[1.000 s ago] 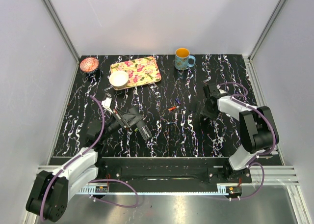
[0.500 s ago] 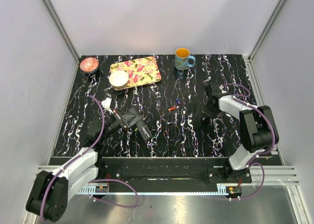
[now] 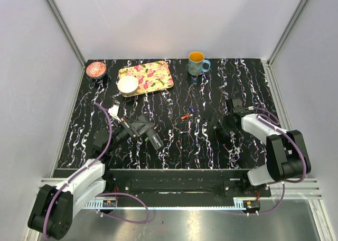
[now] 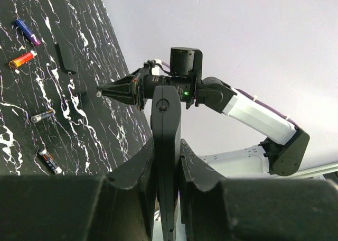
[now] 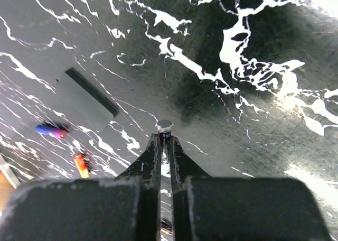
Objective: Load the batteries into the remote control
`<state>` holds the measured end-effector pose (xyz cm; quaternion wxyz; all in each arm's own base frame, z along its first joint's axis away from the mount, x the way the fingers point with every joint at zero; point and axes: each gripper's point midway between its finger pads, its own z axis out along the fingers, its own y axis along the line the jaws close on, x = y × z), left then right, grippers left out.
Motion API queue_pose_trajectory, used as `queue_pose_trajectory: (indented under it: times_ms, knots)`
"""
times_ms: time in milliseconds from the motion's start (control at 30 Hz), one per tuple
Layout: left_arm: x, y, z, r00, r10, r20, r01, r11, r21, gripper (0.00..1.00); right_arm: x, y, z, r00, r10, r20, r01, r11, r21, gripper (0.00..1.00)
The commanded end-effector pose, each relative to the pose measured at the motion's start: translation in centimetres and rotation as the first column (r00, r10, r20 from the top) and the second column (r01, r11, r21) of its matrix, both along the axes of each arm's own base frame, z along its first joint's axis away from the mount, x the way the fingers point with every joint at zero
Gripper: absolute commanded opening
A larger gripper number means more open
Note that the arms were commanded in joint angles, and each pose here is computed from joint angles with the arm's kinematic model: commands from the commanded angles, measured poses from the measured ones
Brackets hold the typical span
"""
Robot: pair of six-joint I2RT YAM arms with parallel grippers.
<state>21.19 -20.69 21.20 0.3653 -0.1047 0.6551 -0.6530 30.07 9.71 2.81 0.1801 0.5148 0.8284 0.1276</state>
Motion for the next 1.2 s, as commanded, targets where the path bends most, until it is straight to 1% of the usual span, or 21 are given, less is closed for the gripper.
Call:
queue_pose_trajectory:
  times_ms: [0,33,233,300,400,433,533,567,667,767,800,867,933,1000,1033,1100,1133,1167]
  knots:
    - [0.5,0.4,1.6,0.999,0.041,0.036,-0.039,0.999,-0.036,0.0,1.0,-1.7,2.2,0.975,-0.217,0.044,0.217,0.976,-0.012,0.0]
    - [0.6,0.4,1.4,0.999,0.047,0.028,-0.046,0.998,-0.034,0.0,0.6,-2.4,1.9,0.97,-0.238,0.04,0.24,0.97,-0.045,0.0]
    - [1.3,0.7,0.5,0.997,0.082,-0.013,-0.082,0.996,-0.029,0.0,-0.4,-4.3,0.7,0.942,-0.336,0.001,0.334,0.934,-0.127,0.0]
    - [1.4,0.7,0.4,0.996,0.085,-0.018,-0.086,0.996,-0.027,0.0,-0.4,-4.2,-0.2,0.933,-0.36,-0.025,0.354,0.926,-0.128,0.0]
    - [1.2,0.7,0.6,0.997,0.079,-0.008,-0.08,0.996,-0.029,0.0,-0.1,-3.9,-0.6,0.928,-0.369,-0.045,0.361,0.924,-0.122,0.04]
    - [1.2,0.7,0.7,0.997,0.08,-0.003,-0.08,0.996,-0.03,0.0,0.2,-3.8,-0.5,0.929,-0.368,-0.043,0.361,0.925,-0.117,0.11]
    - [1.0,0.6,0.6,0.997,0.072,-0.003,-0.072,0.997,-0.03,0.0,0.5,-3.6,-0.6,0.937,-0.347,-0.05,0.339,0.933,-0.122,0.25]
    - [1.0,0.6,0.6,0.997,0.073,-0.004,-0.073,0.997,-0.029,0.0,0.5,-3.6,-0.6,0.94,-0.338,-0.051,0.33,0.936,-0.123,0.31]
    - [1.0,0.5,0.3,0.997,0.074,-0.014,-0.074,0.997,-0.024,0.0,0.4,-3.6,-0.6,0.949,-0.312,-0.056,0.302,0.944,-0.135,0.39]
    - [1.1,0.5,0.3,0.997,0.073,-0.019,-0.073,0.997,-0.019,0.0,0.1,-3.4,-0.5,0.96,-0.273,-0.065,0.262,0.955,-0.137,0.45]
    - [1.1,0.5,0.3,0.997,0.071,-0.019,-0.071,0.997,-0.019,0.0,0.1,-3.3,-0.3,0.964,-0.259,-0.068,0.248,0.959,-0.137,0.5]
    - [1.1,0.4,0.2,0.998,0.067,-0.019,-0.068,0.998,-0.012,0.0,-0.2,-2.9,0.5,0.977,-0.198,-0.075,0.187,0.973,-0.133,0.56]
    - [1.1,0.3,0.2,0.998,0.061,-0.028,-0.061,0.998,-0.001,0.0,-0.3,-2.4,1.6,0.991,-0.111,-0.072,0.101,0.986,-0.132,0.68]
    - [1.1,0.1,-0.1,0.998,0.054,-0.033,-0.053,0.998,0.017,0.0,-0.1,-2.0,3.2,0.999,-0.038,-0.039,0.032,0.991,-0.13,0.73]
    - [1.1,0.1,-0.1,0.998,0.052,-0.033,-0.052,0.998,0.019,0.0,-0.5,-2.0,3.4,0.998,0.042,-0.047,-0.049,0.987,-0.15,0.81]
    - [1.0,0.0,0.0,0.998,0.049,-0.031,-0.049,0.999,0.019,0.0,-0.1,-1.7,4.8,0.986,0.164,-0.013,-0.164,0.971,-0.173,0.81]
    - [1.1,0.0,0.0,0.998,0.05,-0.028,-0.049,0.999,0.021,0.0,-0.2,-1.4,5.0,0.95,0.312,-0.01,-0.307,0.928,-0.21,0.81]
    - [1.0,0.0,0.0,0.998,0.05,-0.028,-0.049,0.999,0.021,0.0,-0.1,-1.3,5.1,0.923,0.385,-0.01,-0.377,0.898,-0.228,0.81]
